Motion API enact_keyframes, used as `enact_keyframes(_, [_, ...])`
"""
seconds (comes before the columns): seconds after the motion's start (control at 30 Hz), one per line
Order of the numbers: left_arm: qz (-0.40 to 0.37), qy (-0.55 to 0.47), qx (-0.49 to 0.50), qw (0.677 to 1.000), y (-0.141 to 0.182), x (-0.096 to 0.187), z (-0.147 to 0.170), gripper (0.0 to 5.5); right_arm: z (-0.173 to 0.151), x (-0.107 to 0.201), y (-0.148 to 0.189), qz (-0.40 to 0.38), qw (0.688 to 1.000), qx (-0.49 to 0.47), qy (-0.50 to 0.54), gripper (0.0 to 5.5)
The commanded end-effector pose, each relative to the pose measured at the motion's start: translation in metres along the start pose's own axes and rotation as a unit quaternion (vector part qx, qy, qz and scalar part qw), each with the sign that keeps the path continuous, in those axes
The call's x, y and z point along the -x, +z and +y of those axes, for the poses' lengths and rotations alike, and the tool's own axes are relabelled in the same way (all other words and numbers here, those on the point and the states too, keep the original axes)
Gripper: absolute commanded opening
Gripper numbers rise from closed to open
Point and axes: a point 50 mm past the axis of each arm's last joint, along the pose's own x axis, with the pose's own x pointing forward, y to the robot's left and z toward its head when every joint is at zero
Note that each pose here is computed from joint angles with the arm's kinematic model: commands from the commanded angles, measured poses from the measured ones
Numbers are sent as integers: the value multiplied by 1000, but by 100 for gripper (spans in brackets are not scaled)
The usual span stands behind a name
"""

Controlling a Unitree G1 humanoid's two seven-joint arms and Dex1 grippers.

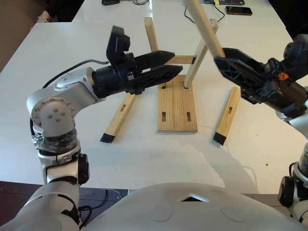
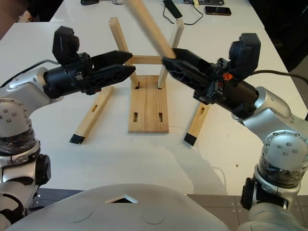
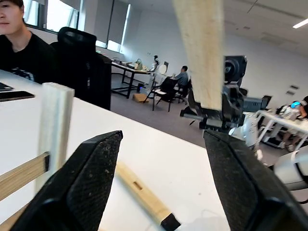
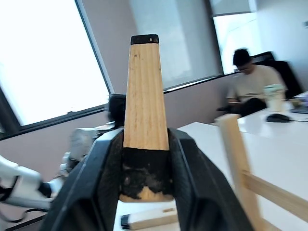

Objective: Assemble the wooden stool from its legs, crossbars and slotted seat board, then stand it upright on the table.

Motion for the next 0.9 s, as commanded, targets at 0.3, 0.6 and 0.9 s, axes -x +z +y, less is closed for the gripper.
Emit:
enact_keyframes(0.3, [4,-80,-11,997,10,-5,-22,310,-6,-5,-17,61,997,-41,11,132])
enact_keyframes(0.6, [10,-89,-11,996,13,-2,-24,310,-11,10,-34,146,989,-29,8,132])
enact_keyframes(0.9, [44,-95,-22,994,2,2,-26,287,-11,3,-26,114,993,-22,24,132])
